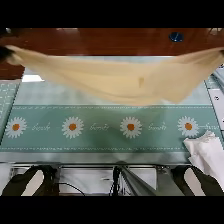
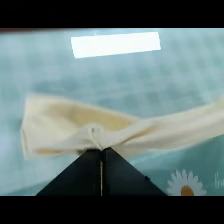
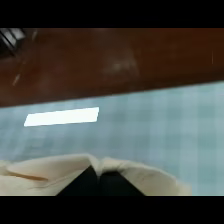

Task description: Fold the shirts.

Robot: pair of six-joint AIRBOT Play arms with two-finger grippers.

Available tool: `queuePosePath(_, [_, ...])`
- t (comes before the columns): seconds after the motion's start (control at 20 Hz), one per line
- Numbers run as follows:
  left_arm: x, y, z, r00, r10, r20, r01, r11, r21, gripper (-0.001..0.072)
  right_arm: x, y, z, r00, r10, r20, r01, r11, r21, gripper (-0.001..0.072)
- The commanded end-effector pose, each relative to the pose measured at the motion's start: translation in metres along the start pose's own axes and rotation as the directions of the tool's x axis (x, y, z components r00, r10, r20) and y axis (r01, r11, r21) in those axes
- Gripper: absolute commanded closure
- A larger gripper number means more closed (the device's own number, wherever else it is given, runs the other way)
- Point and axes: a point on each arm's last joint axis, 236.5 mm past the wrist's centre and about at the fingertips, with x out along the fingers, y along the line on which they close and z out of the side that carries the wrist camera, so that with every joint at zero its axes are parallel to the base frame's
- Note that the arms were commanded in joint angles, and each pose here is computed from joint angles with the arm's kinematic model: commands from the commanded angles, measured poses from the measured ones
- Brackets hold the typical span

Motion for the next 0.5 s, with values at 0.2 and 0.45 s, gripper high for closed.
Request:
queuePosePath(0.2, [-0.195,-0.095,0.131,0.795,0.084,0.601,-0.217,0.964,0.153,0.0681,-0.156,0.138,0.134,0.896,0.029,0.443,0.09,0.965,-0.245,0.0683])
queuePosePath(0.45, [-0.248,-0.11,0.093,0.765,0.193,0.615,-0.306,0.948,0.083,0.0682,-0.264,0.157,0.15,0.739,-0.178,0.65,0.401,0.891,-0.213,0.0683])
